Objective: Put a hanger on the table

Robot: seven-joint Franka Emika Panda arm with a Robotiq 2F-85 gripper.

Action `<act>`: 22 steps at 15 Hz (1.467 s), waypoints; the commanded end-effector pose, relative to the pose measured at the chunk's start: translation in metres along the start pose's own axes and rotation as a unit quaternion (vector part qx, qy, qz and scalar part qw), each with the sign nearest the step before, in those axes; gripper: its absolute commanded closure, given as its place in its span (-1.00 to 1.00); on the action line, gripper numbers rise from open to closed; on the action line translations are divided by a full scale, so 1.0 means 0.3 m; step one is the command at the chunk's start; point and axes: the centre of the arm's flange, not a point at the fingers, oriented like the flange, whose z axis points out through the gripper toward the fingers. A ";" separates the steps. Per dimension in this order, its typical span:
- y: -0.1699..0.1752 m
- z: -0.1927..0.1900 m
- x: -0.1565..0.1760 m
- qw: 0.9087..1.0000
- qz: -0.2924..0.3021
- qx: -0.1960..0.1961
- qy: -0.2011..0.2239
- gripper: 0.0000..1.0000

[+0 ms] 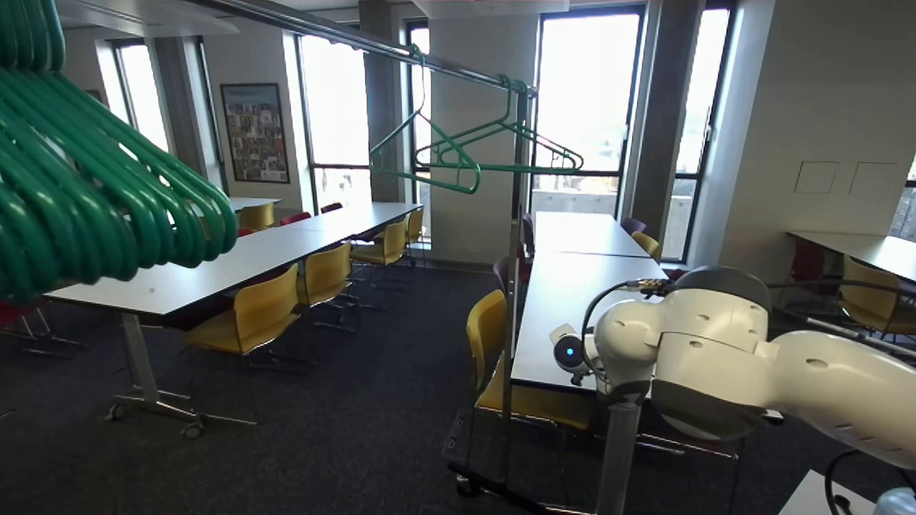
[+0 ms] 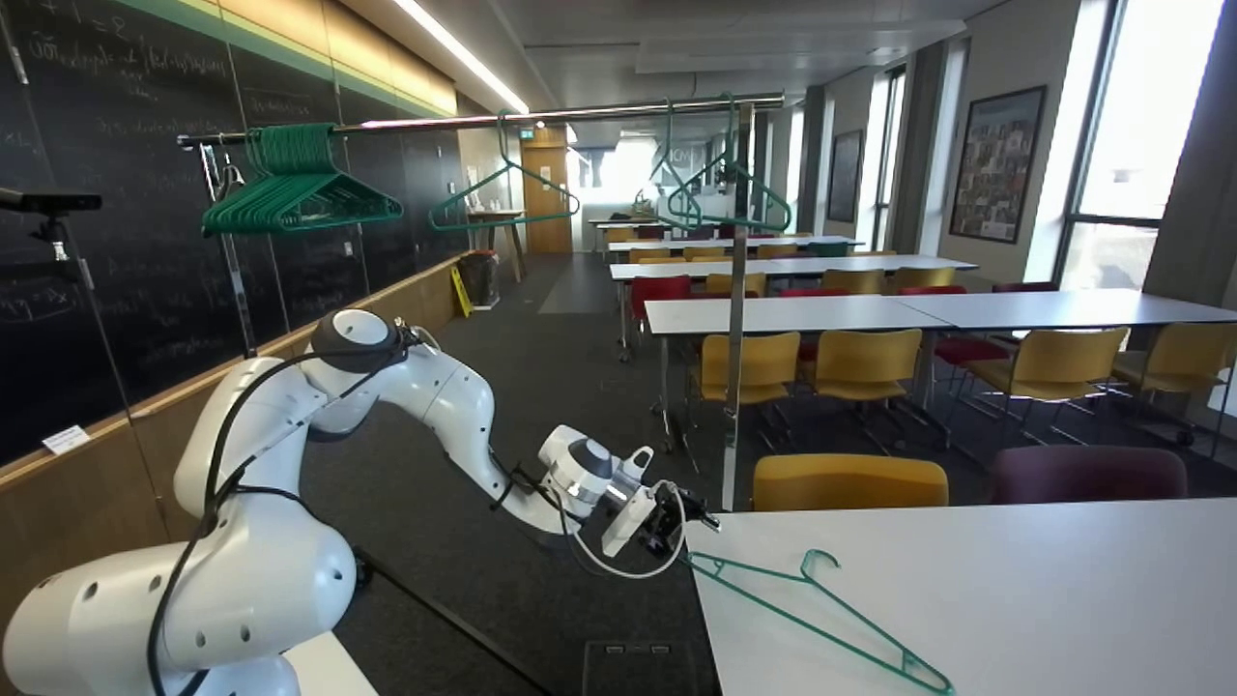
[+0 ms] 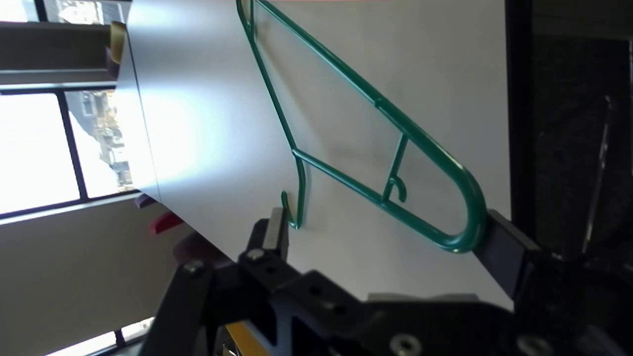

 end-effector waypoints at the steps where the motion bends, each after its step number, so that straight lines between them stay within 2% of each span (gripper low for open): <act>1: 0.130 -0.111 -0.045 0.995 0.012 0.080 0.053 -1.00; 6: 0.204 -0.246 -0.122 0.981 0.029 0.145 0.127 -1.00; 10: 0.182 -0.388 -0.158 0.961 0.042 0.198 0.190 -1.00; 15: 0.157 -0.506 -0.167 0.928 0.050 0.278 0.243 -1.00; 20: 0.127 -0.589 -0.204 0.888 0.026 0.360 0.286 -1.00; 22: 0.096 -0.626 -0.239 0.872 0.015 0.395 0.289 -1.00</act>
